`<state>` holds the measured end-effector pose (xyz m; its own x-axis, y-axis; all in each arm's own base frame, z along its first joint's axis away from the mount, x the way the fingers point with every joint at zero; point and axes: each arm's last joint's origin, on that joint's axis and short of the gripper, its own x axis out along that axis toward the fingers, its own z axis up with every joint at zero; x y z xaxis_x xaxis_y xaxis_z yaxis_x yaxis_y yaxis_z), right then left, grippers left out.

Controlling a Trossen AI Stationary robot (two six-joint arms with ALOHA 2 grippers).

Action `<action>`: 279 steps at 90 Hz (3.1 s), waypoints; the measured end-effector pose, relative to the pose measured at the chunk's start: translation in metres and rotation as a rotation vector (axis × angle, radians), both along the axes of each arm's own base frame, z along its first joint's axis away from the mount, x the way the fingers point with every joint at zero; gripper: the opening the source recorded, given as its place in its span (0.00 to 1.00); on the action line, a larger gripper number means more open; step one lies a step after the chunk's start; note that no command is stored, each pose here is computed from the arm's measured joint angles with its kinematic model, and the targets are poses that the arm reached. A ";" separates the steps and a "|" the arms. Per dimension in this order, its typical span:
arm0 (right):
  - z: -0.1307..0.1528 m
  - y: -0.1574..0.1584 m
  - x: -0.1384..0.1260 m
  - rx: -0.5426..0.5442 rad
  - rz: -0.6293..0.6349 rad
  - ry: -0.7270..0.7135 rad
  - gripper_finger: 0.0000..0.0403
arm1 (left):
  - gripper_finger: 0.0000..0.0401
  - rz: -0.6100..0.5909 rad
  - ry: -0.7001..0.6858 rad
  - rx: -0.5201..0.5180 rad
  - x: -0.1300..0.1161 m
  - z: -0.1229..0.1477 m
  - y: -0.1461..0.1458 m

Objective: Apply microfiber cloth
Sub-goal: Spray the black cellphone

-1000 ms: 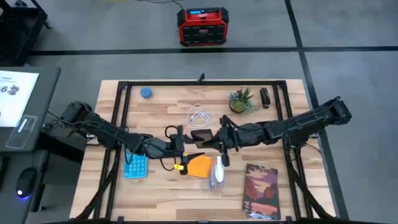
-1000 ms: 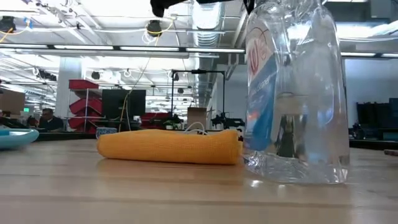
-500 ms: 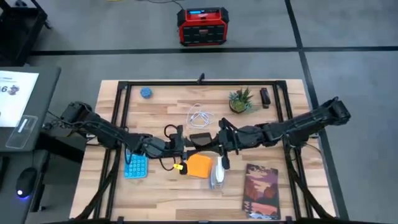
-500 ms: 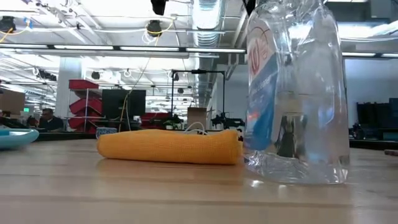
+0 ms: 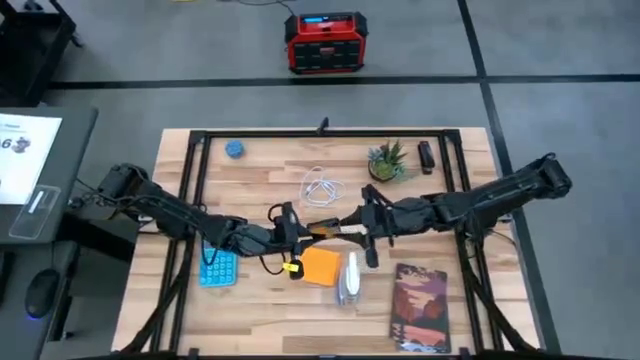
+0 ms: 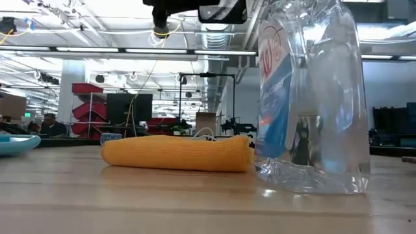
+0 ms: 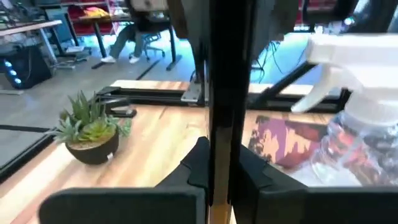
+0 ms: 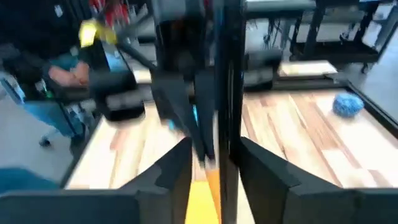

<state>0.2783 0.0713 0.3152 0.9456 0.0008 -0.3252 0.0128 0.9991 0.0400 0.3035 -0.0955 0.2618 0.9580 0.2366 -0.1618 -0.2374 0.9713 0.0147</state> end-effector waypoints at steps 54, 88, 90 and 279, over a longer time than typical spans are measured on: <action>-0.017 0.112 -0.076 0.152 0.044 0.152 0.30 | 0.03 0.052 0.040 -0.054 -0.007 -0.015 -0.002; -0.070 0.213 -0.012 0.277 -0.048 -0.038 0.21 | 0.03 0.021 0.038 -0.093 -0.012 -0.018 -0.015; -0.072 0.215 -0.006 0.270 -0.062 -0.038 0.20 | 0.03 0.019 0.036 -0.099 -0.013 -0.018 -0.016; -0.071 0.078 -0.090 0.022 -0.137 0.375 0.72 | 0.03 0.093 0.060 -0.120 -0.018 -0.022 -0.020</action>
<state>0.1886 0.1496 0.2442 0.7533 -0.1061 -0.6490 0.1637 0.9861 0.0288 0.2856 -0.1159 0.2395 0.9208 0.2992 -0.2501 -0.3282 0.9409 -0.0829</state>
